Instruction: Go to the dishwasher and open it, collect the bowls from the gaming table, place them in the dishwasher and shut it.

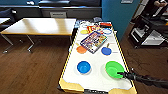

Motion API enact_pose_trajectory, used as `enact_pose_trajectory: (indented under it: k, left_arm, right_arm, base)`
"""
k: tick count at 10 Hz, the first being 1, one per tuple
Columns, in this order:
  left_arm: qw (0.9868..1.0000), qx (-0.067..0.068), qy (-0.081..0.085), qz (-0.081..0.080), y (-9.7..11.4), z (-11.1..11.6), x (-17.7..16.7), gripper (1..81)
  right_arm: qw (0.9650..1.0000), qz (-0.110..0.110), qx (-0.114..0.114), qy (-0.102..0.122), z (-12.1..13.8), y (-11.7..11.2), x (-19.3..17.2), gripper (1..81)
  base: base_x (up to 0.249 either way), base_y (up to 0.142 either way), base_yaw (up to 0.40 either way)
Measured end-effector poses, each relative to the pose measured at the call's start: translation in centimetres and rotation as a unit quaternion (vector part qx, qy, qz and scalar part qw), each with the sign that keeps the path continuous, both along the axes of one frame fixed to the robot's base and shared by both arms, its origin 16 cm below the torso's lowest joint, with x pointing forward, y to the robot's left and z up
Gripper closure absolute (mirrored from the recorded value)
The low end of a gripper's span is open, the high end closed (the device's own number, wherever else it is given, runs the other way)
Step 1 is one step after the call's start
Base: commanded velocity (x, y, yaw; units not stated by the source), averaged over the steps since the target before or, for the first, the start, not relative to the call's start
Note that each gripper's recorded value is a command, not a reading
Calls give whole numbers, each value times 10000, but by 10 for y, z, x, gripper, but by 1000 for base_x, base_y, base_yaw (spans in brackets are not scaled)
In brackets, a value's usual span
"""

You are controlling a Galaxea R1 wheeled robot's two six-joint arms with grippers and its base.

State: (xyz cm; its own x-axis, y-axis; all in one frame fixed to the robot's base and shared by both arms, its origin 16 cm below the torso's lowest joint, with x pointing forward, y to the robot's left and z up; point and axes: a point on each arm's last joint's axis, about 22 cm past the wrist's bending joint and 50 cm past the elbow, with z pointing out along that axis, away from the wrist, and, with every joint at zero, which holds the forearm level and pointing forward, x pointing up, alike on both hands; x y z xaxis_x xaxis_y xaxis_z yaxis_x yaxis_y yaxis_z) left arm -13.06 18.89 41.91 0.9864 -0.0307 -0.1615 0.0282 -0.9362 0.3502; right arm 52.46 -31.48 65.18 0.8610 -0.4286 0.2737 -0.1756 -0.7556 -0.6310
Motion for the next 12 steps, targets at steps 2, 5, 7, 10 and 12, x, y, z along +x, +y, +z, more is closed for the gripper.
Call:
enact_pose_trajectory:
  k: [2,5,7,10,12]
  left_arm:
    - [10000,15,14,39,1,0,0,10]
    - [10000,18,13,48,1,0,0,10]
    - [10000,37,18,52,4,0,0,10]
    - [10000,67,-9,69,8,-1,2,10]
    - [9999,49,-47,88,5,-1,4,10]
  right_arm:
    - [10000,14,15,7,-1,3,-1,811]
    - [9999,-67,127,81,-8,7,-12,811]
    - [9996,-153,243,48,-11,9,-19,811]
    - [9997,14,131,184,10,-4,-24,811]
    - [9998,154,-112,-50,75,-33,8,811]
  base:
    - [0,0,0]
    - [0,0,0]
    - [0,0,0]
    - [0,0,0]
    - [0,0,0]
